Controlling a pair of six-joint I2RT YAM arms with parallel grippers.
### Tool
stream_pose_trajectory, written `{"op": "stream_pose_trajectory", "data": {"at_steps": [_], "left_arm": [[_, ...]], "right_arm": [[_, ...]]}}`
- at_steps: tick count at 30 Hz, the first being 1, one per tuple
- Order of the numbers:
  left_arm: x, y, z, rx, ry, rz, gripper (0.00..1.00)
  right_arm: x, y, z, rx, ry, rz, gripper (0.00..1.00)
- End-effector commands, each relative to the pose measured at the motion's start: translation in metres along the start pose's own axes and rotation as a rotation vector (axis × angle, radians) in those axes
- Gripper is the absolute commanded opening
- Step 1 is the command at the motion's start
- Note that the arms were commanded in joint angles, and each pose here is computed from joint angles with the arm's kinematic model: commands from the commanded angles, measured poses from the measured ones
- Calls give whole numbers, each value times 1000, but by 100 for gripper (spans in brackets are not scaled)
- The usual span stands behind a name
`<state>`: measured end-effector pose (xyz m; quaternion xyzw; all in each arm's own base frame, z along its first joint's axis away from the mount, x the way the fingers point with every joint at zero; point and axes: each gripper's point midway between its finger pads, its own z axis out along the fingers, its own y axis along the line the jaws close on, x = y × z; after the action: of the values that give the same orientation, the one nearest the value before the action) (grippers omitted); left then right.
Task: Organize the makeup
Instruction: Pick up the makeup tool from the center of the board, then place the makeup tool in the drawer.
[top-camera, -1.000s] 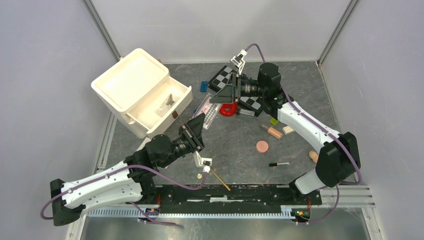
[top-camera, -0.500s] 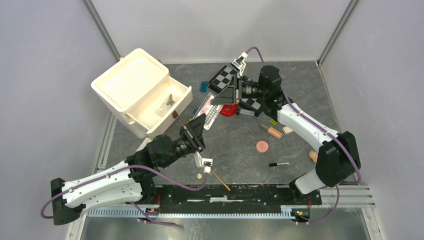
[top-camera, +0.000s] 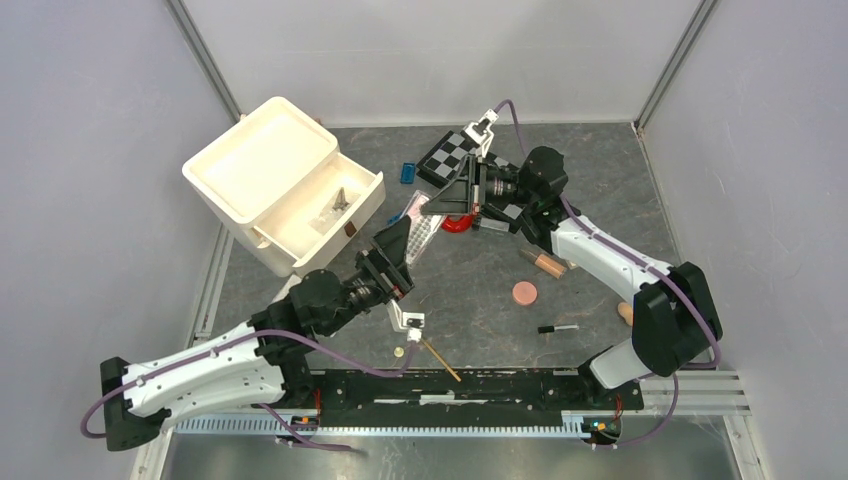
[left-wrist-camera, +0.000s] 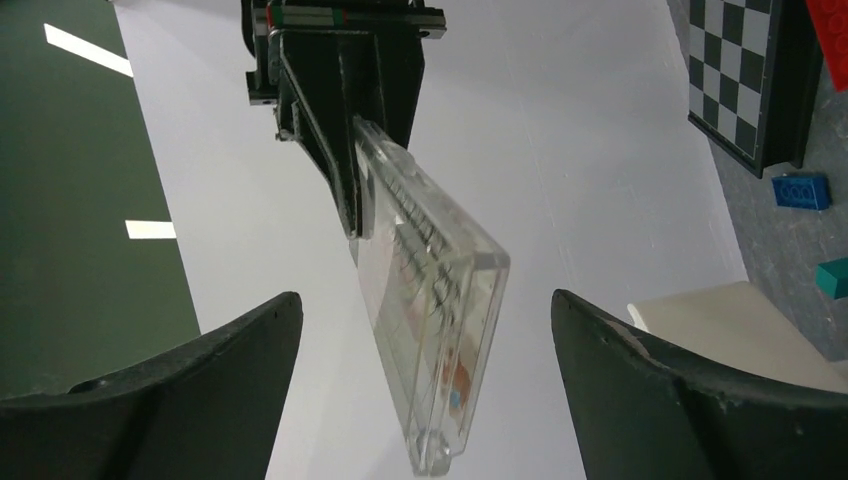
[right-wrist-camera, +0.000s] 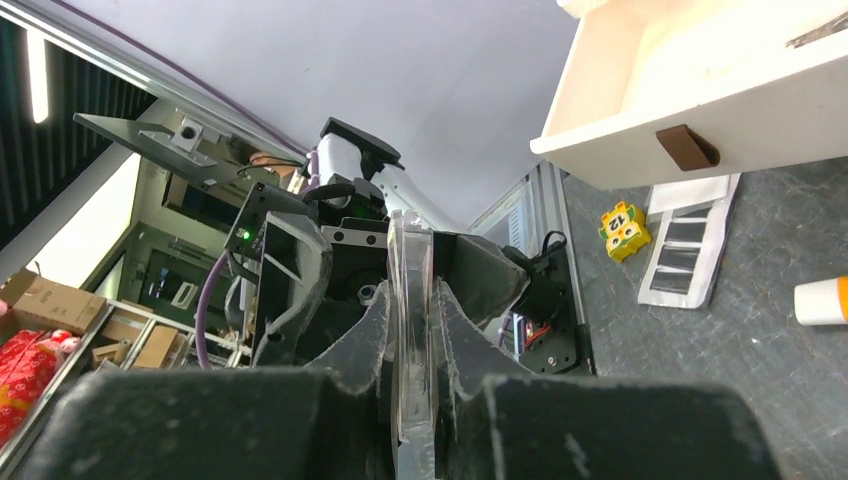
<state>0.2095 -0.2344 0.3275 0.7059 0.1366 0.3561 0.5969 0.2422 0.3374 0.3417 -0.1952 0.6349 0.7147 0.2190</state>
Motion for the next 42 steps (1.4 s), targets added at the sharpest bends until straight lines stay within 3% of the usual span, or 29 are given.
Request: {"op": "stream_pose_trajectory", "data": {"at_steps": [1, 19, 22, 27, 32, 37, 42], "left_arm": [[13, 18, -12, -85, 43, -87, 100], [18, 24, -42, -199, 14, -292, 100], [23, 41, -50, -308, -9, -497, 100], [60, 75, -71, -484, 45, -1082, 100], [89, 93, -88, -554, 142, -1516, 100], [100, 85, -98, -493, 301, -1748, 100], [98, 74, -99, -398, 419, -1847, 100]], "right_arm": [[-25, 23, -6, -39, -72, -98, 0], [-90, 23, -27, 12, -218, -160, 0], [-95, 19, -27, 35, -227, -176, 0], [-108, 3, -27, 134, -252, -230, 0], [-117, -11, -28, 200, -288, -240, 1], [-122, -18, -26, 233, -309, -253, 1], [-123, -20, -17, 257, -310, -274, 1]]}}
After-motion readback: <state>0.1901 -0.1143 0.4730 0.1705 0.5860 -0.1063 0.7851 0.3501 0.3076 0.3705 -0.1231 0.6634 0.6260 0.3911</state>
